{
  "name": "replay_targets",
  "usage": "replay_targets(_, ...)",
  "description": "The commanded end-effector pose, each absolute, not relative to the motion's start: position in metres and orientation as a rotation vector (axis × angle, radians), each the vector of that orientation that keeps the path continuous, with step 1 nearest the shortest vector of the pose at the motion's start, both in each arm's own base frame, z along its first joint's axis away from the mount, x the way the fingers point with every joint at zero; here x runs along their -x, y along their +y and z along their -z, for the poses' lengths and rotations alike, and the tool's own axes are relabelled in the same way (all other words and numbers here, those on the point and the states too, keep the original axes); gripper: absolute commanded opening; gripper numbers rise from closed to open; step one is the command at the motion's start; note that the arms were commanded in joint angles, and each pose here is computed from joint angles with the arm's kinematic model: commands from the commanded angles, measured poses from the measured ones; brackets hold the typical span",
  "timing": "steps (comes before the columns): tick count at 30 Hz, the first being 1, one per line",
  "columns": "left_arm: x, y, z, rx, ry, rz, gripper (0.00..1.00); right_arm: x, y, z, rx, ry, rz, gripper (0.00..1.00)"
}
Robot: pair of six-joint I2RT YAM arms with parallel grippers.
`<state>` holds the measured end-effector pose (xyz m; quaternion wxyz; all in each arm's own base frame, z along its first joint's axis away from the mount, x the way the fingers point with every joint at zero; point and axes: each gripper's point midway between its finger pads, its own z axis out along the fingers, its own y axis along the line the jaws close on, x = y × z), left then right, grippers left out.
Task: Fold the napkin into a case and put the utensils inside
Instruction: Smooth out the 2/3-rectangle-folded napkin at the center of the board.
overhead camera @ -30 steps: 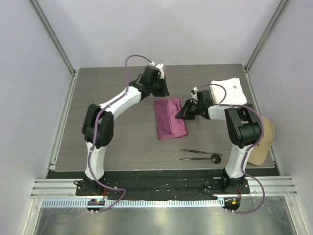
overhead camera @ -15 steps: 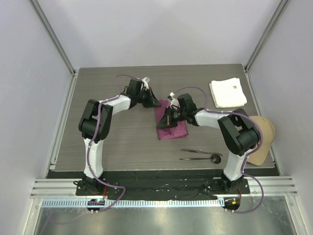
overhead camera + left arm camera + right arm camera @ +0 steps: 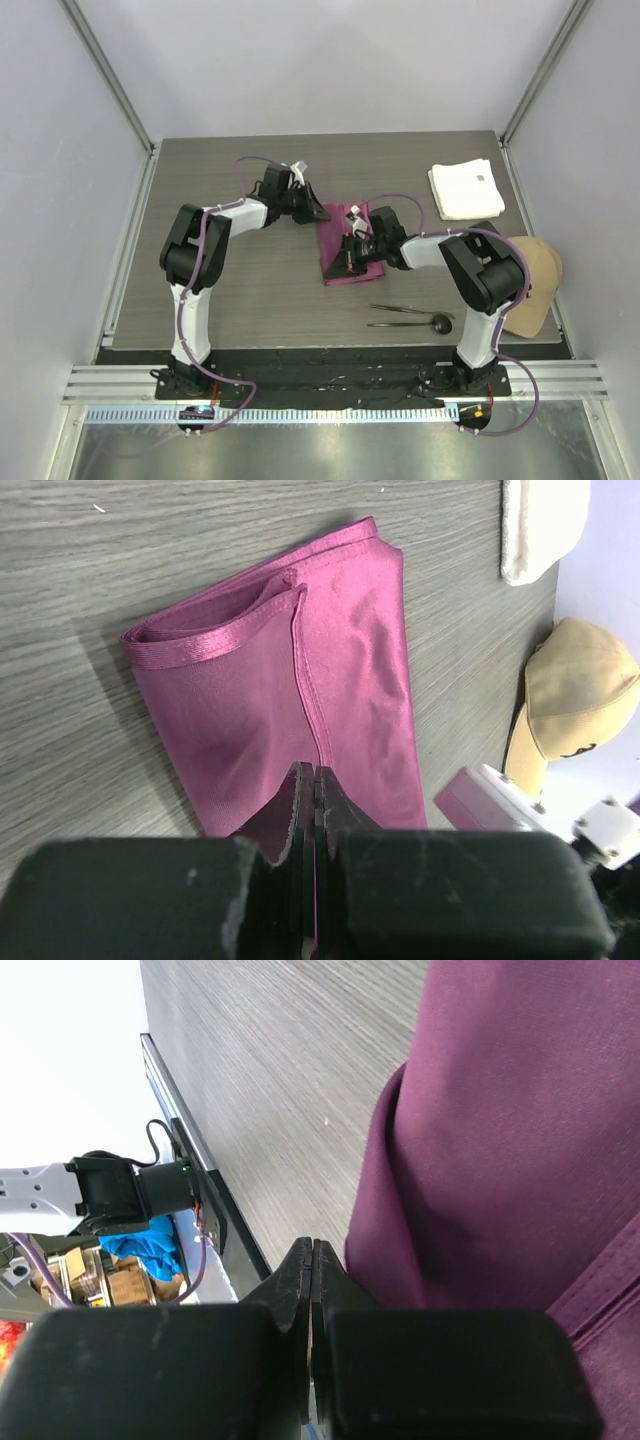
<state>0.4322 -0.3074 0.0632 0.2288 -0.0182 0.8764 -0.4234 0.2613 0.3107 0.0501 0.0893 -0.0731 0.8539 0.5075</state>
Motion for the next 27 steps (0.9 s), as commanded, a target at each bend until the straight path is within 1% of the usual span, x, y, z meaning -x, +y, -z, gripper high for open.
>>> replay_targets(1,-0.432,-0.312,-0.108,-0.020,2.308,1.214,0.00,-0.266,0.309,-0.048,0.245,2.483,-1.548,0.01)
replay_targets(7,-0.413,-0.314,-0.116,-0.059,2.307,1.221,0.00,-0.268,0.290,-0.037,0.190,2.501,-1.535,0.01)
replay_targets(16,-0.349,-0.336,-0.104,-0.170,2.391,1.238,0.00,-0.253,0.277,-0.015,0.120,2.536,-1.538,0.01)
replay_targets(18,-0.347,-0.339,-0.102,-0.175,2.383,1.239,0.00,-0.249,0.274,-0.007,0.110,2.548,-1.527,0.01)
replay_targets(21,-0.356,-0.341,-0.098,-0.156,2.372,1.262,0.00,-0.248,0.273,-0.002,0.070,2.544,-1.558,0.01)
replay_targets(27,-0.395,-0.337,-0.086,-0.038,2.318,1.369,0.00,-0.253,0.265,0.000,0.011,2.547,-1.539,0.01)
